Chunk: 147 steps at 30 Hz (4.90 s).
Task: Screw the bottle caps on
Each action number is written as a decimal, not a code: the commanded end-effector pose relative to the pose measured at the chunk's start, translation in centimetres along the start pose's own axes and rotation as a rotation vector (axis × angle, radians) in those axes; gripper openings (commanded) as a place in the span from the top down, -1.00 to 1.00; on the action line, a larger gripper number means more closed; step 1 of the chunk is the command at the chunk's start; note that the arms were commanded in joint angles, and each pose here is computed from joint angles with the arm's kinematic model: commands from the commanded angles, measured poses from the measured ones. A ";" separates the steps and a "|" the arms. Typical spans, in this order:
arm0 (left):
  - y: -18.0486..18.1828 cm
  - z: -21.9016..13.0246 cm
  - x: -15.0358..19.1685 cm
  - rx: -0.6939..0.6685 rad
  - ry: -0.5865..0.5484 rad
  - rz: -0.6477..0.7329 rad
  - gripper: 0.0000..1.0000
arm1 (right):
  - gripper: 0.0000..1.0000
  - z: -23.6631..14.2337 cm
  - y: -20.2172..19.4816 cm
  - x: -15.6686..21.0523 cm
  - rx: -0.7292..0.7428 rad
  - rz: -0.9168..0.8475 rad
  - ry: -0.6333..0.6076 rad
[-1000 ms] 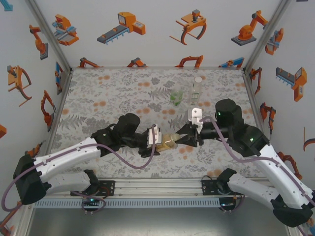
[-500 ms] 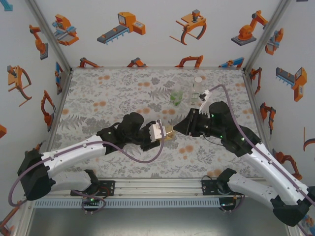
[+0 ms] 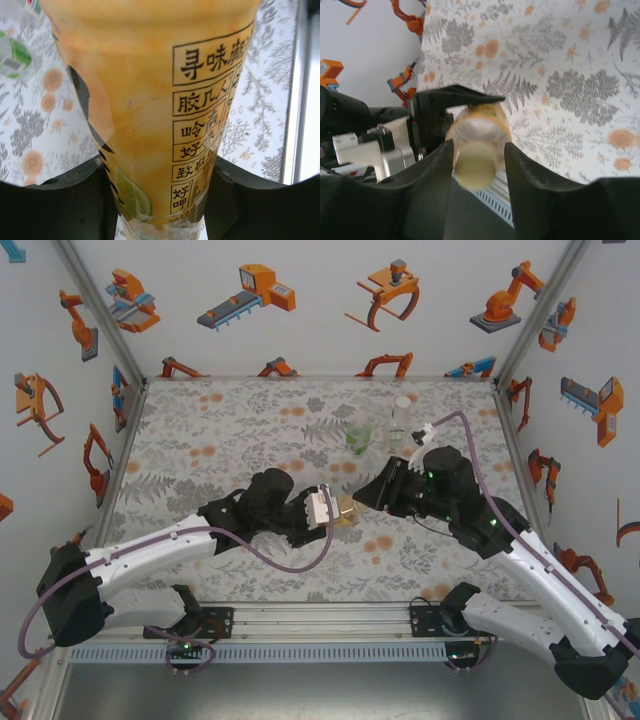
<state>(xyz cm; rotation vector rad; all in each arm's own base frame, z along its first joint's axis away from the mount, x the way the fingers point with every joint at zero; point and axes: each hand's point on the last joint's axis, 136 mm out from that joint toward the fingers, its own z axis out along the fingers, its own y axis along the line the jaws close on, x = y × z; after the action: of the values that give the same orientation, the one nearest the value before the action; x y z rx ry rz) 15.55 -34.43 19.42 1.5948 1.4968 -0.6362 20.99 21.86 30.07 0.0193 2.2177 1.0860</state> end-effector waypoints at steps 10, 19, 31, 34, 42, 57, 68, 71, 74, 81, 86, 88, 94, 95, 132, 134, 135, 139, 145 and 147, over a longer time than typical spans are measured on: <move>-3.3 -1.6 -4.4 0.196 -0.171 0.077 1.00 | -0.31 -7.2 7.4 -1.1 -0.307 -0.735 -0.183; -4.4 -2.3 -4.6 0.252 -0.187 0.080 1.00 | -0.31 -10.5 8.6 7.3 -0.677 -1.319 0.052; -5.2 -2.7 -4.5 0.293 -0.183 0.074 1.00 | -0.13 -8.7 8.2 7.9 -0.705 -1.390 0.118; -5.3 -2.7 -4.5 0.298 -0.183 0.073 1.00 | -0.07 -8.3 8.3 7.4 -0.694 -1.386 0.082; -5.4 -2.7 -4.7 0.301 -0.186 0.077 1.00 | 0.06 -8.0 8.4 7.3 -0.701 -1.377 0.079; -5.5 -3.0 -4.9 0.300 -0.193 0.080 1.00 | 0.13 -7.5 8.1 7.5 -0.693 -1.367 0.100; -5.4 -3.1 -5.0 0.296 -0.198 0.079 1.00 | 0.30 -7.6 8.0 7.6 -0.693 -1.360 0.099; -5.2 -3.0 -5.1 0.283 -0.198 0.077 1.00 | 0.54 -7.2 7.7 7.3 -0.657 -1.321 0.108; -4.7 -2.9 -5.3 0.244 -0.212 0.076 1.00 | 0.82 -6.5 7.3 6.4 -0.577 -1.232 0.112; -2.4 -1.5 -4.9 0.121 -0.203 0.065 1.00 | 1.00 -3.8 5.3 1.8 -0.301 -0.641 0.002; -1.5 -0.4 -4.6 0.082 -0.180 0.059 1.00 | 1.00 -2.4 1.3 0.2 -0.078 -0.118 -0.030; -1.3 -0.1 -4.7 0.077 -0.180 0.064 1.00 | 1.00 -2.0 0.2 0.3 -0.023 0.072 -0.020; -0.9 0.5 -4.9 0.073 -0.178 0.073 1.00 | 1.00 -1.6 -1.6 0.1 0.096 0.193 -0.025; -0.9 0.6 -4.8 0.075 -0.174 0.072 1.00 | 1.00 -1.5 -1.5 0.1 0.087 0.183 -0.026; -5.9 -2.8 -3.7 0.310 -0.129 0.062 1.00 | -0.15 -8.9 8.5 8.4 -0.765 -1.440 0.131; -5.8 -2.9 -3.7 0.306 -0.131 0.062 1.00 | -0.11 -8.6 8.3 8.5 -0.764 -1.441 0.131; -5.8 -2.8 -3.7 0.306 -0.129 0.061 1.00 | -0.10 -8.4 8.2 8.5 -0.761 -1.442 0.131; -5.9 -2.7 -3.5 0.311 -0.126 0.058 1.00 | -0.03 -8.2 8.1 8.5 -0.753 -1.443 0.128; -5.8 -2.6 -3.5 0.312 -0.124 0.056 1.00 | 0.03 -7.9 7.8 8.8 -0.759 -1.430 0.148; -5.9 -2.7 -3.6 0.312 -0.126 0.056 1.00 | 0.04 -7.8 7.7 8.9 -0.762 -1.428 0.153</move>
<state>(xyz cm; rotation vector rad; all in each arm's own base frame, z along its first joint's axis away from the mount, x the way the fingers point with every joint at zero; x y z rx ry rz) 9.24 -34.20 20.79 1.7856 1.3600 -0.9303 8.01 23.83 34.10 -1.6637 1.2088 0.8857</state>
